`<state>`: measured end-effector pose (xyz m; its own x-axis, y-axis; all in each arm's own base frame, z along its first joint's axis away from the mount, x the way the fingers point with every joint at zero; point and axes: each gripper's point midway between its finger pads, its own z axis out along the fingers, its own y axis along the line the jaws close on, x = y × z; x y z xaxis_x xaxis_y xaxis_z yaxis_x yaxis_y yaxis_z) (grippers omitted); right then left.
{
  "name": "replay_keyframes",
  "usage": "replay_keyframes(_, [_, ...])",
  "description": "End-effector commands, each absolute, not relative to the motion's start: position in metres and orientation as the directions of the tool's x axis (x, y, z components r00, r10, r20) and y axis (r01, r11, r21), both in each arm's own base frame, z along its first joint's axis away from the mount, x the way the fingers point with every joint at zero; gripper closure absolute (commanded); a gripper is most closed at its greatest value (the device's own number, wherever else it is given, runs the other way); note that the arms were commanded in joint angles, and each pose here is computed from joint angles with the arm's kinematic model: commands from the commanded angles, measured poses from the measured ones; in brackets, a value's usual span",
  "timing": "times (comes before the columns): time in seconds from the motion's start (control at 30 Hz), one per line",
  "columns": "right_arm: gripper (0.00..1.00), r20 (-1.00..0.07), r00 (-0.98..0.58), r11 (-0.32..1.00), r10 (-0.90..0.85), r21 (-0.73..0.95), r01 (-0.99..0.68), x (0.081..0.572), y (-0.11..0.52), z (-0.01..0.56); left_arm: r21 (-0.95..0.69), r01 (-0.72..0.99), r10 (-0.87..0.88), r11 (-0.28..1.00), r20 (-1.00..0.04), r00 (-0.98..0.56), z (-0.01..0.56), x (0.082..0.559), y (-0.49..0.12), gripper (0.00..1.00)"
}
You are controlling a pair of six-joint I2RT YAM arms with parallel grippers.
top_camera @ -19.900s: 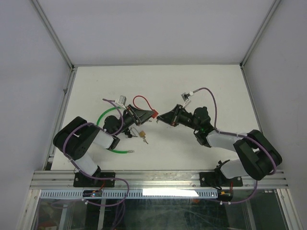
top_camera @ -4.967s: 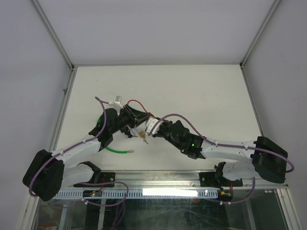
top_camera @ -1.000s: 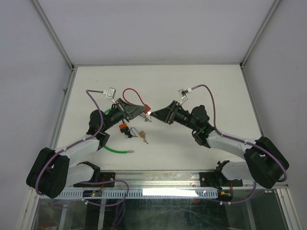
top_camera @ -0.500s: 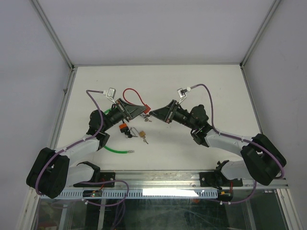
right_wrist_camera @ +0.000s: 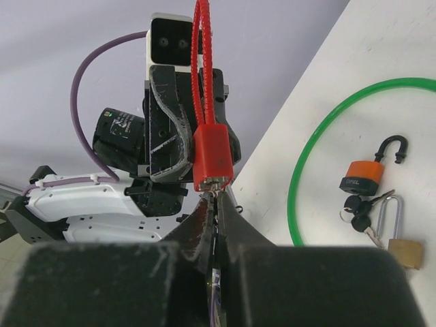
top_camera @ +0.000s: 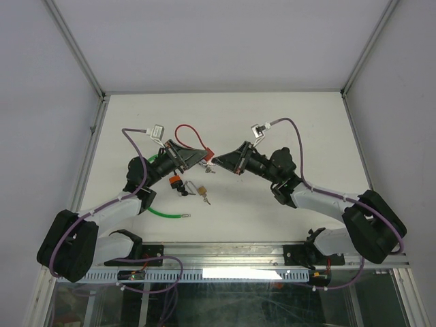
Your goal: Unlock with the key
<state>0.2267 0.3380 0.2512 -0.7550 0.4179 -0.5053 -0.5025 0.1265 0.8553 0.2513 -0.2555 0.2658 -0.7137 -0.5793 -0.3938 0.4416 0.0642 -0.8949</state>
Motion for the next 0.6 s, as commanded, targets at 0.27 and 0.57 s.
replay_keyframes(0.27, [1.0,-0.644,-0.591,-0.021,0.486,0.668,-0.744,0.236,0.322,0.355,-0.815,0.579,-0.356,0.031,-0.55,-0.755,0.248,0.186,-0.291,1.0])
replay_keyframes(0.57, [1.0,-0.707,-0.563,-0.025,0.427,0.613,-0.789,0.232,0.323,0.367,-0.809,0.585,-0.324,0.05,-0.568,-0.757,0.236,0.178,-0.3,1.0])
